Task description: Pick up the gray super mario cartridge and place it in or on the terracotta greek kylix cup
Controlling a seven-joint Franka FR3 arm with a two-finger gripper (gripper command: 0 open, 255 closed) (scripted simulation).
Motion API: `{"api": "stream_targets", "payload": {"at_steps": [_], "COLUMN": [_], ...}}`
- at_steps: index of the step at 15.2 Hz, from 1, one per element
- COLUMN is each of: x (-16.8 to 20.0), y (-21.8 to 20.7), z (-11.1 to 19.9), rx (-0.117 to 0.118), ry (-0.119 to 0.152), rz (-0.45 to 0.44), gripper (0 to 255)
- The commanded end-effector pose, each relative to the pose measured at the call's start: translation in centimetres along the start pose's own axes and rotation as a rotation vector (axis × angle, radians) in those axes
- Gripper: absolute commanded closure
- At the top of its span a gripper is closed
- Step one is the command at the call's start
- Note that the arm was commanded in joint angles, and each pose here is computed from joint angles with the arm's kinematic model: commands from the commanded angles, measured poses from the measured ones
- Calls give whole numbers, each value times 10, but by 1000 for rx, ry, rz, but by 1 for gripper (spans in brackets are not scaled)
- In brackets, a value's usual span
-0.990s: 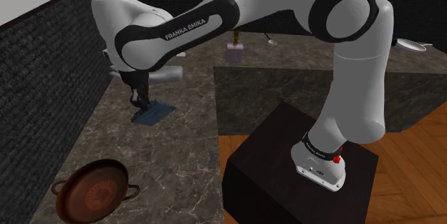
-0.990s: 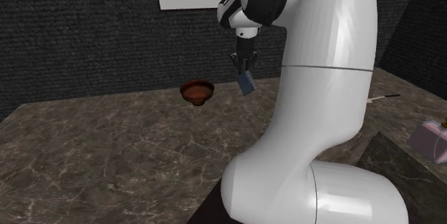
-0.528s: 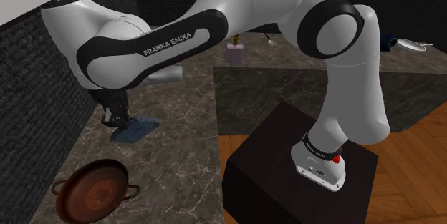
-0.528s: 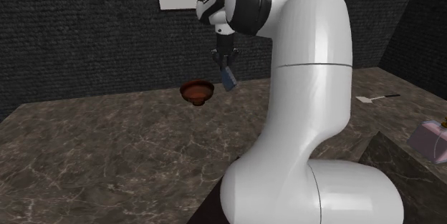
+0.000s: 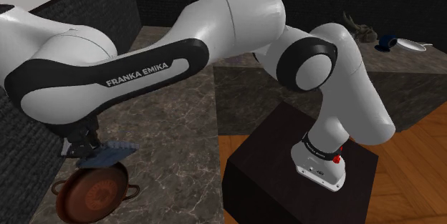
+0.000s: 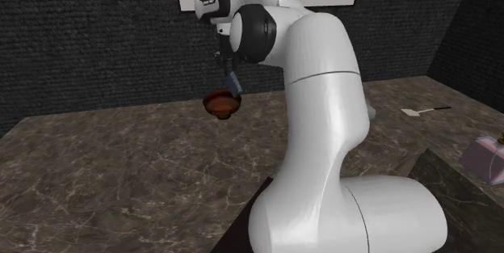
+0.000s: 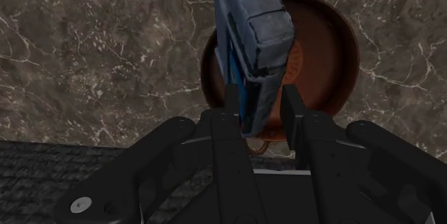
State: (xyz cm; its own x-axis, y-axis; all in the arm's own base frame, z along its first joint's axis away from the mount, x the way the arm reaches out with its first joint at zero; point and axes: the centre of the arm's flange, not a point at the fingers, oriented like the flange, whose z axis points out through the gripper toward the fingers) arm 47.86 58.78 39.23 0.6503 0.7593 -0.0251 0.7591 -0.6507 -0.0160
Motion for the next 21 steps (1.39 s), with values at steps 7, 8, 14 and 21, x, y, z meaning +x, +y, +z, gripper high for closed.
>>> {"api": "stream_targets", "payload": {"at_steps": [7,8,14,21], "x": [23,23,24,25], "y": [-37,-37,-37,-36], "z": [20,25,57,87], "rx": [0,0,0,0], "ry": [-1,-1,-1,-1], "rz": [2,2,2,2], "gripper": [255,255,255,255]}}
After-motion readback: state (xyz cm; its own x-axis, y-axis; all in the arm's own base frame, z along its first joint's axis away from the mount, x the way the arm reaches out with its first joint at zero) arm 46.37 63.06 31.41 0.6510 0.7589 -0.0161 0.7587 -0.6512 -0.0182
